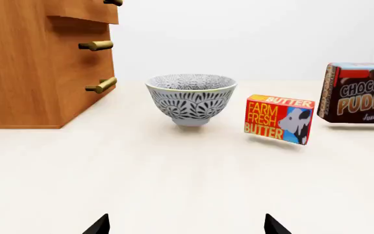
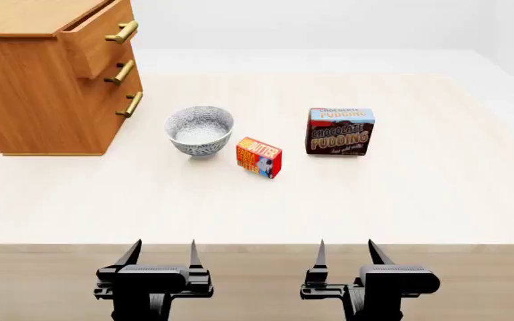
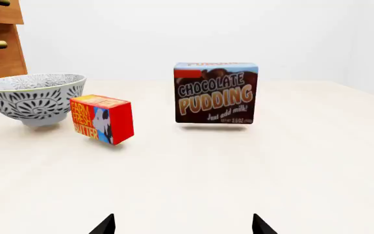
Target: Put the butter at the back in the top drawer of the cabinet and close it.
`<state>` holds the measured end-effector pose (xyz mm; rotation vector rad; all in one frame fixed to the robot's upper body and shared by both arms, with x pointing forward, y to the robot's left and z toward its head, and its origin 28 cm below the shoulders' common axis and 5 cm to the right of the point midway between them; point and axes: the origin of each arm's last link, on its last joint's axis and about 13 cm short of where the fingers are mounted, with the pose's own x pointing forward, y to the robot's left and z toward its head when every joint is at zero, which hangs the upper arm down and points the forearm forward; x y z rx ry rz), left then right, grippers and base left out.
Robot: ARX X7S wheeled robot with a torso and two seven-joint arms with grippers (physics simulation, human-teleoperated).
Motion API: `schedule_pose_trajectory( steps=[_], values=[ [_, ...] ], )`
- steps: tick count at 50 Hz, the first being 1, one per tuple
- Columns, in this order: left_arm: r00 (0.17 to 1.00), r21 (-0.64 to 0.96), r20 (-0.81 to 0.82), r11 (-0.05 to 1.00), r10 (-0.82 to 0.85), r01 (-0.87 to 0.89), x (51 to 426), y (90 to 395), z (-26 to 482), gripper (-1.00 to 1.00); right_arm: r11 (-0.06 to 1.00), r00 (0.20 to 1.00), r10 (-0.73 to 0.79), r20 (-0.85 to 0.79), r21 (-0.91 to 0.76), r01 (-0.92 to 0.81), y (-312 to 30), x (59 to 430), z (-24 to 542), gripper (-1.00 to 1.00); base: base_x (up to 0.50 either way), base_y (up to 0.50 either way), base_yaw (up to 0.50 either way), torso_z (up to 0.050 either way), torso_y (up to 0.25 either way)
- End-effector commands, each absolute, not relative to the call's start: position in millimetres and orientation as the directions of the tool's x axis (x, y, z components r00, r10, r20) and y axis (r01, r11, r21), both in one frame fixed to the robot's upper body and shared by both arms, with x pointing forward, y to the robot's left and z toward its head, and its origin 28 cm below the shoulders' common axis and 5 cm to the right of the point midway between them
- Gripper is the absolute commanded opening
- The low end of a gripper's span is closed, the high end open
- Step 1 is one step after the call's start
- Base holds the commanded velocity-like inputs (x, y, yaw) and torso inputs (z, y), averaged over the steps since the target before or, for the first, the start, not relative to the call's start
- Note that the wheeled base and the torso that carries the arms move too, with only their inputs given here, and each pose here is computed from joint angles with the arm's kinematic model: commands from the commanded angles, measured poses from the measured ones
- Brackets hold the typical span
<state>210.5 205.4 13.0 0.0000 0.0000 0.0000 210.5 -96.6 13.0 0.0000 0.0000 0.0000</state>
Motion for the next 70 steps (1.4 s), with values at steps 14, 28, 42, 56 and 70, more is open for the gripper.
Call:
schedule_pose_trajectory(
  steps=[14, 28, 42, 56, 70],
  values=[
    [1.000, 0.003, 0.002, 1.000, -0.002, 0.002, 210.8, 205.1, 13.1, 1.00, 1.000, 1.000, -0.006, 0.012, 0.012, 0.006, -96.5, 209.8, 14.2, 1.00, 0.00, 0.00, 0.00, 0.000, 0.000],
    [1.000, -0.005, -0.013, 1.000, -0.005, 0.005, 211.2, 205.1, 13.1, 1.00, 1.000, 1.000, -0.008, 0.014, 0.017, 0.008, -96.7, 209.8, 14.3, 1.00, 0.00, 0.00, 0.00, 0.000, 0.000],
    [0.999, -0.014, -0.032, 1.000, 0.000, 0.000, 212.6, 205.6, 12.9, 1.00, 1.000, 1.000, -0.007, 0.011, 0.020, 0.007, -96.6, 209.9, 14.3, 1.00, 0.00, 0.00, 0.00, 0.050, 0.000],
    [1.000, -0.010, -0.031, 1.000, -0.004, 0.004, 212.2, 205.6, 12.7, 1.00, 1.000, 1.000, -0.005, 0.019, 0.027, 0.005, -96.7, 209.3, 14.9, 1.00, 0.00, 0.00, 0.00, 0.050, 0.000],
    [0.999, -0.002, -0.032, 1.000, -0.010, 0.010, 211.9, 205.0, 13.0, 1.00, 1.000, 1.000, -0.005, 0.019, 0.028, 0.004, -96.9, 209.3, 15.0, 1.00, 0.00, 0.00, 0.00, 0.050, 0.000]
  ],
)
